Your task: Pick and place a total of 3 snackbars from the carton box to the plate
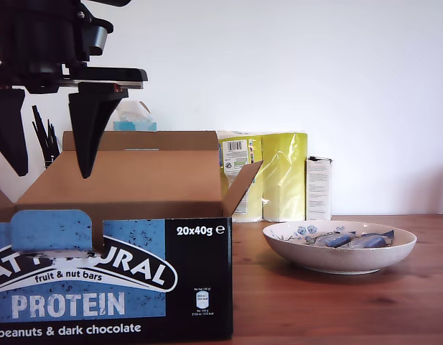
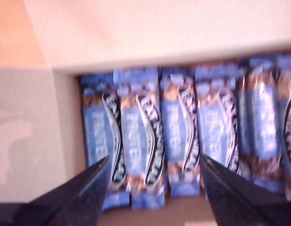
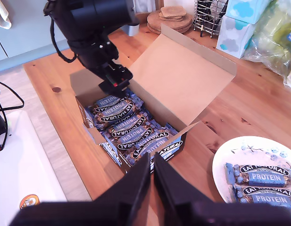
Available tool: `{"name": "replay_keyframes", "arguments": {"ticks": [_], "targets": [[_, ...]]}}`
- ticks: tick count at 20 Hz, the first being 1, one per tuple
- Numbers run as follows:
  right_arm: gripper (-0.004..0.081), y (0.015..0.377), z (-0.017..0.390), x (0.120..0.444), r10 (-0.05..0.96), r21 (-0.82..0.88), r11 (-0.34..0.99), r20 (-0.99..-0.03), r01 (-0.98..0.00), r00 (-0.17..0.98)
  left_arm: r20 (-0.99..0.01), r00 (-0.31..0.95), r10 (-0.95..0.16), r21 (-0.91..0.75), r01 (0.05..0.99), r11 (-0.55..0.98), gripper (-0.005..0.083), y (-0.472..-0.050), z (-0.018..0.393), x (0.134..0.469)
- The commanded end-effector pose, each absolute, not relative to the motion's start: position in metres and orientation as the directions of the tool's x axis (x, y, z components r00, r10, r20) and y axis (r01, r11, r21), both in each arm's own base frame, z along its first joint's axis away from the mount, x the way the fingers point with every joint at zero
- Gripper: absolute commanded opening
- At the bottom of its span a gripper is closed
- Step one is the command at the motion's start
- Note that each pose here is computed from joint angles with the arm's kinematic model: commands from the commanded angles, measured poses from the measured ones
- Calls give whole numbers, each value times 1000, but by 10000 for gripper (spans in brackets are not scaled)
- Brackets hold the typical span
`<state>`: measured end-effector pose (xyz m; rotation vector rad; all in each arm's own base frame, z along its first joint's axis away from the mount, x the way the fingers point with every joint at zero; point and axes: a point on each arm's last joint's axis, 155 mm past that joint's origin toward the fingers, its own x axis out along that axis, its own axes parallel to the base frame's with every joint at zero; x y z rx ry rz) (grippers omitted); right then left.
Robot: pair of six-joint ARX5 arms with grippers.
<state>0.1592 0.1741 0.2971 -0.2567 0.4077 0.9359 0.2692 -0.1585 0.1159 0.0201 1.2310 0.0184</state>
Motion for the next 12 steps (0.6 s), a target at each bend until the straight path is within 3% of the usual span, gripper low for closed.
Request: {"name": "replay_keyframes", "arguments": {"ticks": [1, 6, 10, 12], "targets": [[-13, 176, 293, 159, 726, -40, 564, -451, -825, 518, -948, 315, 41, 44, 3, 999, 571, -157, 104, 274], [-13, 176, 293, 159, 726, -40, 564, -451, -825, 519, -956, 291, 38, 43, 11, 999, 565, -155, 90, 286], [-13, 176, 293, 159, 726, -40, 564, -451, -825, 519, -966, 255, 33, 40, 23, 999, 424, -158, 73, 290], [-13, 176, 293, 159, 726, -40, 564, -451, -825, 519, -971, 236, 40, 48, 30, 998, 421, -158, 66, 290]]}}
